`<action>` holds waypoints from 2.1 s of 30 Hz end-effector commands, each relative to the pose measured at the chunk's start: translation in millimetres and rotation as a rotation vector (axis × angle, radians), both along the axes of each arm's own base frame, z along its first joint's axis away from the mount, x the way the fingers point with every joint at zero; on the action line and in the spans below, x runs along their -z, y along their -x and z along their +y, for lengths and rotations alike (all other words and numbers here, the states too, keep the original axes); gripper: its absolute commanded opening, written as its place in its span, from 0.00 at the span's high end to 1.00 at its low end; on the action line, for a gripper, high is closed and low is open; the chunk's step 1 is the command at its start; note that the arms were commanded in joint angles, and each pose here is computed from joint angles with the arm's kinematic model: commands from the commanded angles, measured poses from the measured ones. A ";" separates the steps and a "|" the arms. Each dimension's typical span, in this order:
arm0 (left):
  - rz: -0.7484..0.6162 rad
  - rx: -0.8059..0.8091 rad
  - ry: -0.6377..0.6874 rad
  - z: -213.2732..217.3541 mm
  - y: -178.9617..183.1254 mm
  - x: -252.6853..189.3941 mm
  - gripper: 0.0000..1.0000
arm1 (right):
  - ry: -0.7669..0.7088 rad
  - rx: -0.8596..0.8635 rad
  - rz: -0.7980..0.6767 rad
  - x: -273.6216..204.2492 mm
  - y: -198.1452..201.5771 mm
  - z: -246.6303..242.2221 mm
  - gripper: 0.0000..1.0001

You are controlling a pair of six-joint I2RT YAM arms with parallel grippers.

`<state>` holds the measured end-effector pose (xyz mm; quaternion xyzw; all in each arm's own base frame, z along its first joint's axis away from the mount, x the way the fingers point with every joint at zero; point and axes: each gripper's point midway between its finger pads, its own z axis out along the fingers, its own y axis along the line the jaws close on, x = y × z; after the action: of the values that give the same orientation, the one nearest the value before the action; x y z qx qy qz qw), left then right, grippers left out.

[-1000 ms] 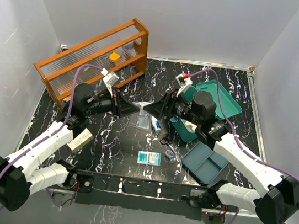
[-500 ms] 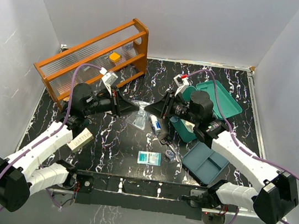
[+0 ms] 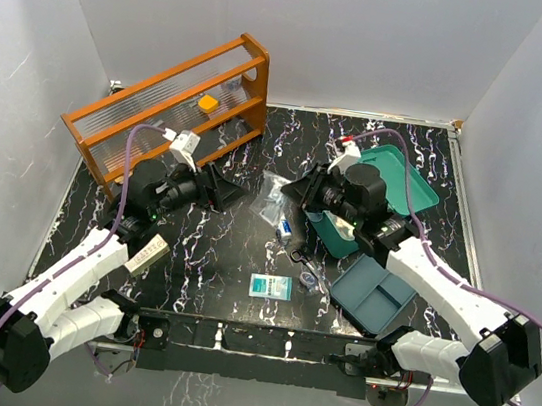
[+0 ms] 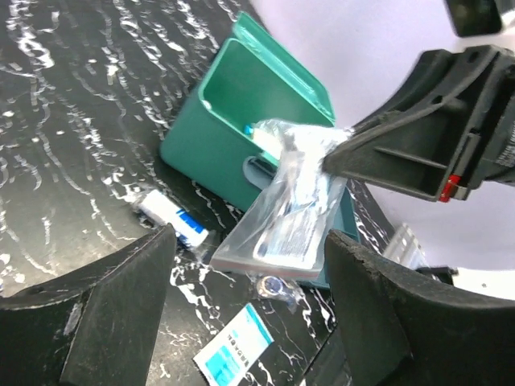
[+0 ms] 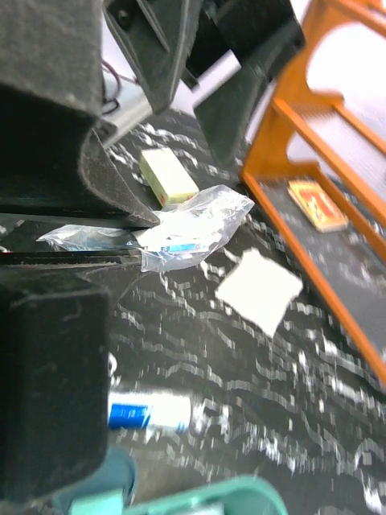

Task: Organize the medicine kit

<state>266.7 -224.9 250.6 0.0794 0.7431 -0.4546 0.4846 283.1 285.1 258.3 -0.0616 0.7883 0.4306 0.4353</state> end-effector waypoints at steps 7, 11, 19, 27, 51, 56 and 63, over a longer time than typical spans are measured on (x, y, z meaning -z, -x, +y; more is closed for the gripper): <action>0.023 -0.160 -0.106 25.8 -15.7 29.1 0.24 | 0.206 0.466 -0.015 -19.2 -54.9 -118.5 0.94; 0.035 -0.158 -0.122 26.3 -15.4 43.2 0.23 | 0.247 0.570 0.013 -19.1 -54.9 -159.6 0.94; 0.053 -0.151 -0.138 25.2 -16.4 50.5 0.23 | 0.330 0.721 0.080 -1.3 -44.7 -204.0 0.93; 0.049 -0.154 -0.131 25.7 -15.5 49.6 0.22 | 0.358 0.722 0.127 20.8 -46.7 -204.3 0.93; 0.076 -0.147 -0.130 22.8 -17.4 58.3 0.21 | 0.458 0.753 0.309 104.9 -48.7 -208.7 0.93; 0.077 -0.147 -0.131 22.7 -18.1 58.9 0.21 | 0.486 0.782 0.306 107.7 -48.0 -215.9 0.92; 0.054 -0.164 -0.123 25.4 -18.4 53.9 0.21 | 0.521 0.849 0.291 95.6 -46.3 -230.5 0.65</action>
<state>281.7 -202.0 184.7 0.0361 0.8018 -0.3674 0.4700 319.3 67.5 137.8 0.2027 0.8986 0.0300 0.3880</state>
